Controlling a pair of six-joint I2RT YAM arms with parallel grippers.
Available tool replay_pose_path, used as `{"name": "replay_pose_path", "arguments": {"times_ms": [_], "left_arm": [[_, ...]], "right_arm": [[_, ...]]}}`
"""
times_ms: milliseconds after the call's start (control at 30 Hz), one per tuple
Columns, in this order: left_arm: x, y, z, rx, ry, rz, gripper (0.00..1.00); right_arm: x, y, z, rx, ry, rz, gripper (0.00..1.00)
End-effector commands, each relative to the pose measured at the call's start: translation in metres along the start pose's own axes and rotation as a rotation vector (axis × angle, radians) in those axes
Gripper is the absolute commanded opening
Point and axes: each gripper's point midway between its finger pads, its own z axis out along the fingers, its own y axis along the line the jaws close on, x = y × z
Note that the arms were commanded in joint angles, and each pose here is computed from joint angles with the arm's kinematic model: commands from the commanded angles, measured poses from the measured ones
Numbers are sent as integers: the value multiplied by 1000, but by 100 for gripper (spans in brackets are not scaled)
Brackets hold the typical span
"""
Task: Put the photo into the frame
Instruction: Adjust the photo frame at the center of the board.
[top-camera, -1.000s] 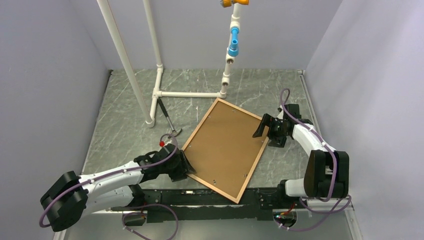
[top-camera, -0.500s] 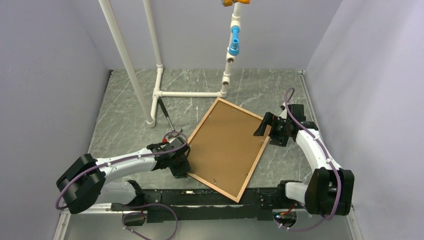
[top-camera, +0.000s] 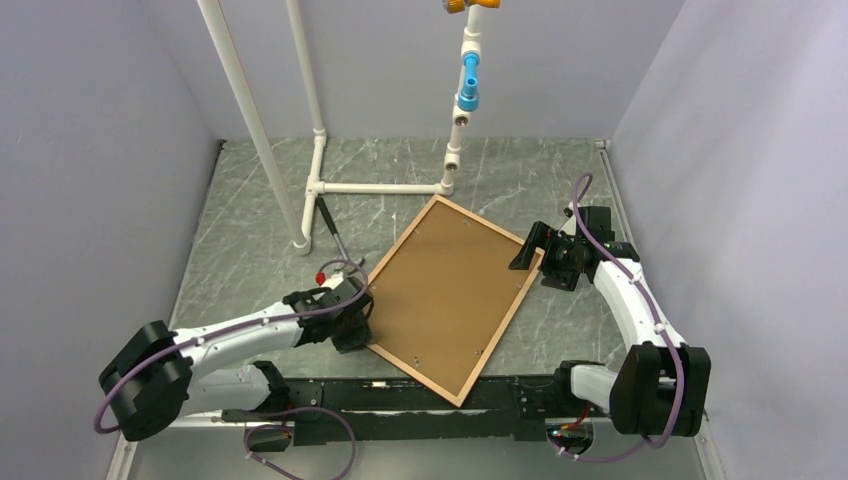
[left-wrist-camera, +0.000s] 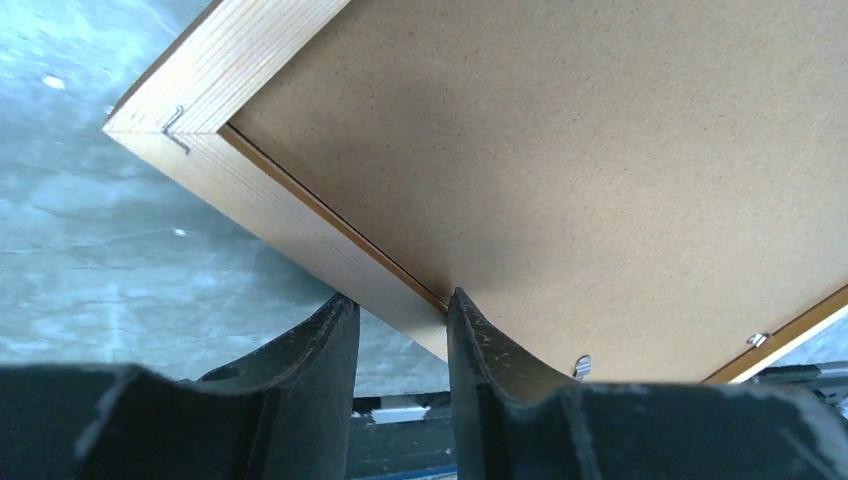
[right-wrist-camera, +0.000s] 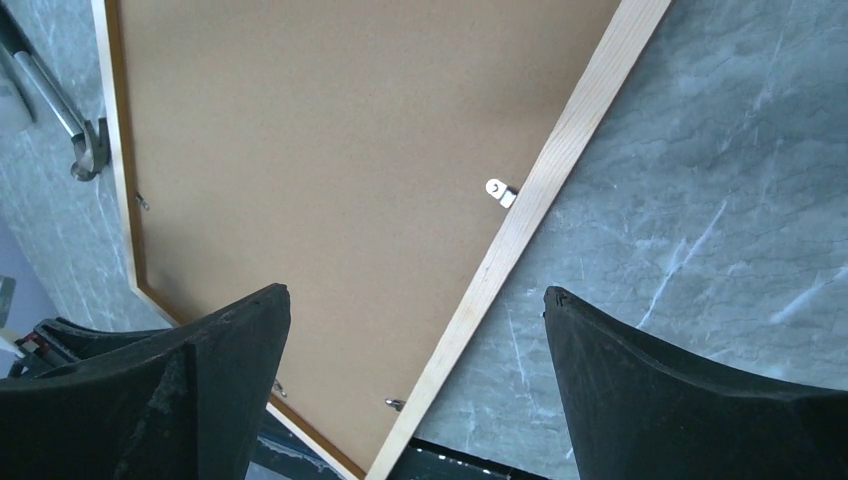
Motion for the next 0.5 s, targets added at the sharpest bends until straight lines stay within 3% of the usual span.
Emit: {"name": "replay_pose_path", "arguments": {"times_ms": [0,467], "left_arm": [[-11,44,0,-119,-89,127,0],[4,49,-16,-3,-61,215,0]], "right_arm": [[-12,0,-4,17,-44,-9,100],[-15,-7,4,44,-49,-9,100]]}}
